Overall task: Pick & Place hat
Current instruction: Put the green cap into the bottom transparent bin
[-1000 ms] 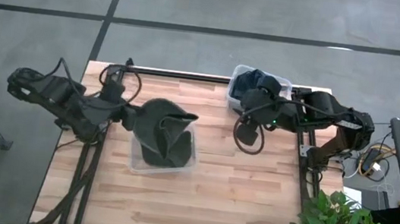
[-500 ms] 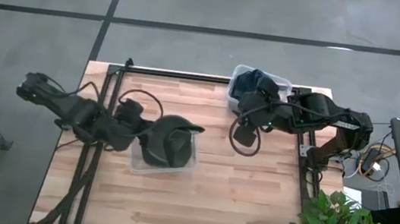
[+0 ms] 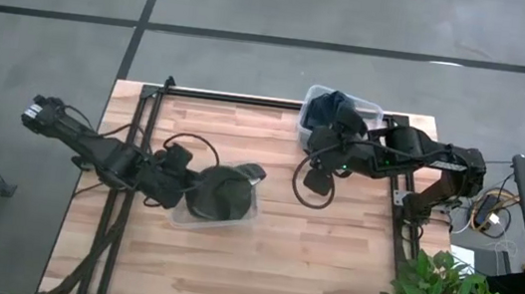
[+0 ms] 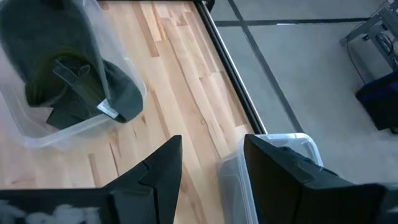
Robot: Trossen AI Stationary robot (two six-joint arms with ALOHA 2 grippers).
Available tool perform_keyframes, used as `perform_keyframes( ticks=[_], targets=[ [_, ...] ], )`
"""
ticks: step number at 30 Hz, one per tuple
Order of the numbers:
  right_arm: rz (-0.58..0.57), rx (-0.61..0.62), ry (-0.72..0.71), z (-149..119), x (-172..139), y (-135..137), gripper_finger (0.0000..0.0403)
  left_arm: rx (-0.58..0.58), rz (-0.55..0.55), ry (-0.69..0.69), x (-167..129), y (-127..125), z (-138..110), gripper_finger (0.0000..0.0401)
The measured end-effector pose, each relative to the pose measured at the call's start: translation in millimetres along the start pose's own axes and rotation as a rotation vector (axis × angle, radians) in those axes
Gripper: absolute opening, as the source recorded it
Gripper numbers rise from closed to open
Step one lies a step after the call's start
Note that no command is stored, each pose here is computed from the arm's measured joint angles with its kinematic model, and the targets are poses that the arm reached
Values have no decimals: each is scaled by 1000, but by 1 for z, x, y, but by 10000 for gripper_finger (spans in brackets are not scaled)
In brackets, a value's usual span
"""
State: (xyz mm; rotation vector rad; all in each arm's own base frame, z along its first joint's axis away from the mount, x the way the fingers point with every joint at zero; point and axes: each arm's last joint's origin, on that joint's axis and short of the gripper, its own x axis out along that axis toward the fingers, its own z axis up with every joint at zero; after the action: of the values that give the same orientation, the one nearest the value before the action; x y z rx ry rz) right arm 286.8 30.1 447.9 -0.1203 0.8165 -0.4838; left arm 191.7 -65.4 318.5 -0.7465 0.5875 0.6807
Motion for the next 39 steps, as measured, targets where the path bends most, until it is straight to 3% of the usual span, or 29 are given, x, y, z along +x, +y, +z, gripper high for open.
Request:
perform_keyframes(
  ticks=[7, 12, 18, 26, 32, 36, 39],
  targets=[
    [0, 3, -1, 0, 1, 0, 169, 52, 129, 32, 0, 15, -4, 65],
    [2, 8, -10, 1, 2, 1, 171, 111, 127, 94, 0, 16, -6, 95],
    [3, 10, -17, 1, 4, 3, 171, 172, 153, 120, 7, 13, -11, 158],
    [0, -3, -2, -1, 10, 6, 171, 136, 133, 200, -25, 9, 11, 211],
    [0, -1, -2, -1, 11, 7, 171, 183, 22, 60, -56, -4, 39, 213],
    [0, 21, -2, -1, 11, 7, 171, 233, 43, -70, -60, -5, 47, 213],
    [0, 27, -1, -1, 11, 7, 171, 237, 68, -76, -54, -3, 45, 213]
  ],
)
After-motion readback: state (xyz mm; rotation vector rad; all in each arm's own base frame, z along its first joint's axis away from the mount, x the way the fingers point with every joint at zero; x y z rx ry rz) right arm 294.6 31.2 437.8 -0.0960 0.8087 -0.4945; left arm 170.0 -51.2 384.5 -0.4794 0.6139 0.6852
